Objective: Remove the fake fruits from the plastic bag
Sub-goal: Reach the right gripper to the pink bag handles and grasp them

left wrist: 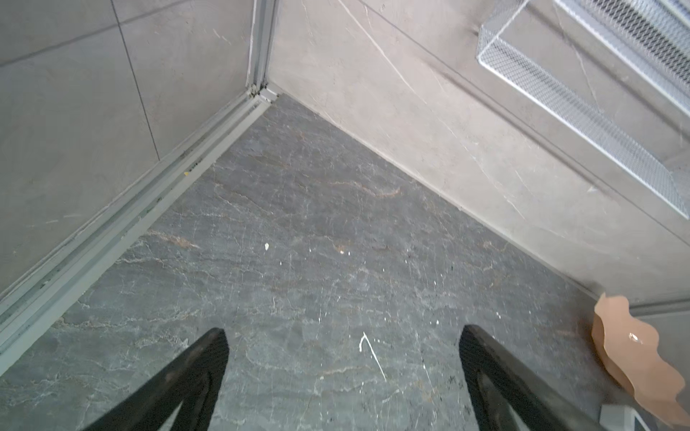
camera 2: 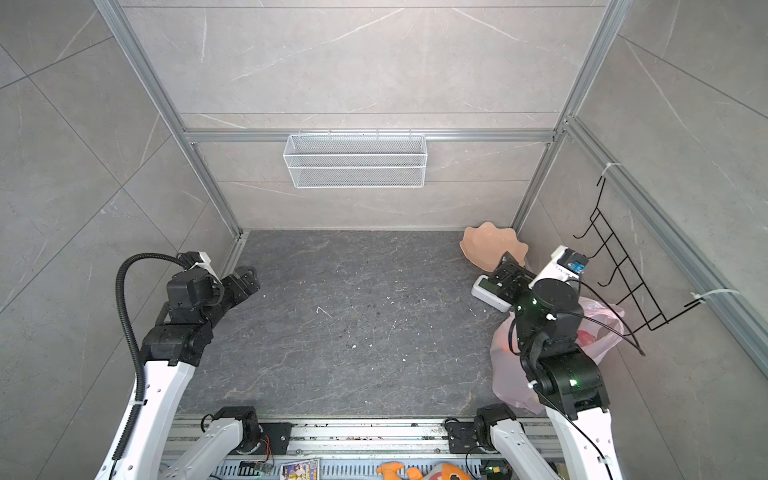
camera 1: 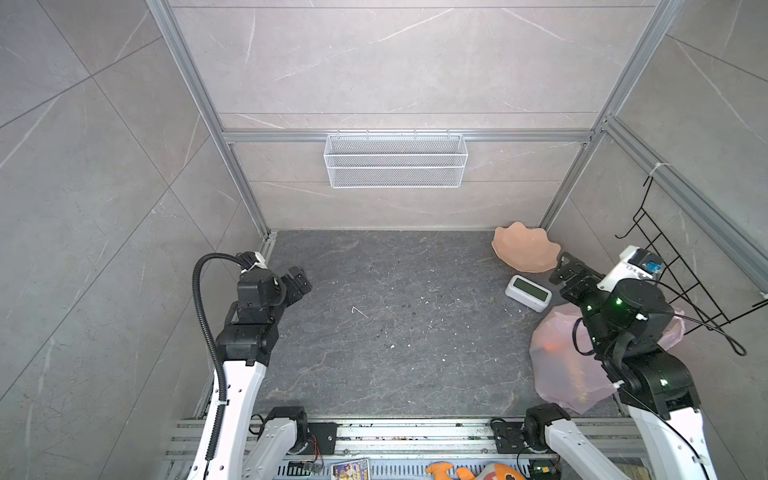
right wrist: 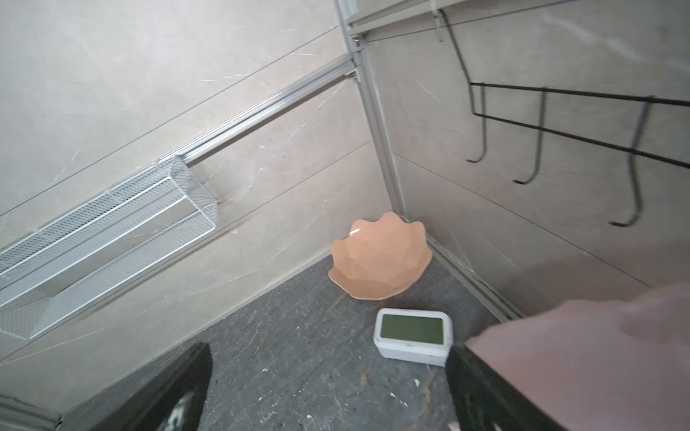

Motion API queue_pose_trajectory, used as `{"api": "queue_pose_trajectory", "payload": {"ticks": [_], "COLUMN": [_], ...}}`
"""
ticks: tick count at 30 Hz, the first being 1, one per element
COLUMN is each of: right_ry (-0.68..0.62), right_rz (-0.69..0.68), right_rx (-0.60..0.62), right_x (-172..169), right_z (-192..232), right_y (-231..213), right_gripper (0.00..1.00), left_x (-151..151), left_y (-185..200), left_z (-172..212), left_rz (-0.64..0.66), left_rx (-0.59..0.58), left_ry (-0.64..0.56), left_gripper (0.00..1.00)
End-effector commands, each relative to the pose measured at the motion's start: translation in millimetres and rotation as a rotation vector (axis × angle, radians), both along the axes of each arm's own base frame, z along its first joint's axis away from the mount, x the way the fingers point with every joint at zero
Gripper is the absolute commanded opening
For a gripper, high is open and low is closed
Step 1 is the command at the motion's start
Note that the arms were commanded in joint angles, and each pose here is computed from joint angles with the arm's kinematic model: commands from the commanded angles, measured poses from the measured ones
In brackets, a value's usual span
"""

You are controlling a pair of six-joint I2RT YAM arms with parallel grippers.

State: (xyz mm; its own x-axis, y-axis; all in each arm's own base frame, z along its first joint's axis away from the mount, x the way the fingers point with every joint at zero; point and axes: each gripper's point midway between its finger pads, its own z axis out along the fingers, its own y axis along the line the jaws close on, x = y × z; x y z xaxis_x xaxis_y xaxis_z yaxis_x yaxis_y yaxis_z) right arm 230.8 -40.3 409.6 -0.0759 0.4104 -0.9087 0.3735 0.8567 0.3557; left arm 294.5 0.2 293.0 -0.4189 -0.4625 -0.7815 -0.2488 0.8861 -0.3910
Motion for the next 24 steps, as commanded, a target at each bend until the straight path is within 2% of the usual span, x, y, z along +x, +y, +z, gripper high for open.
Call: {"api": "queue_pose_trajectory", "payload": {"ticks": [1,5,8,15,19,24], "right_ry": [0.245,0.420,0.484,0.490,0.484,0.497], "right_rz": [-0.212,-0.287,-0.354,-0.550,-0.732,-0.691], "right_rx": [-0.032,-0.124,-0.098,-0.091,-0.117,-0.124], "right_x": [-43,-50,-54,-76,-101,-82], "right_z": [-40,-54,-57,-58,-59,-80], "right_y": [-35,-47,-52,-74,-92,-88], "right_gripper": [1.00,1.00,1.00,1.00,1.00,0.99], "left_x": [-6,-1,2,-5,-8,-10], "left_y": [-13,-30,-38,-36,-40,-45], "left_z": [-15,-22,-29,-33,-36,-36], "left_rz": [-0.085,-0.199,-0.244,-0.228,-0.237,-0.253], "left_rx": [0.000,-0.009,-0.032,0.026,0.061,0.076], "left_ry": [0.070,0.098,0.130,0.151,0.167,0.170], "left_gripper": [1.00,1.00,1.00,1.00,1.00,1.00]}}
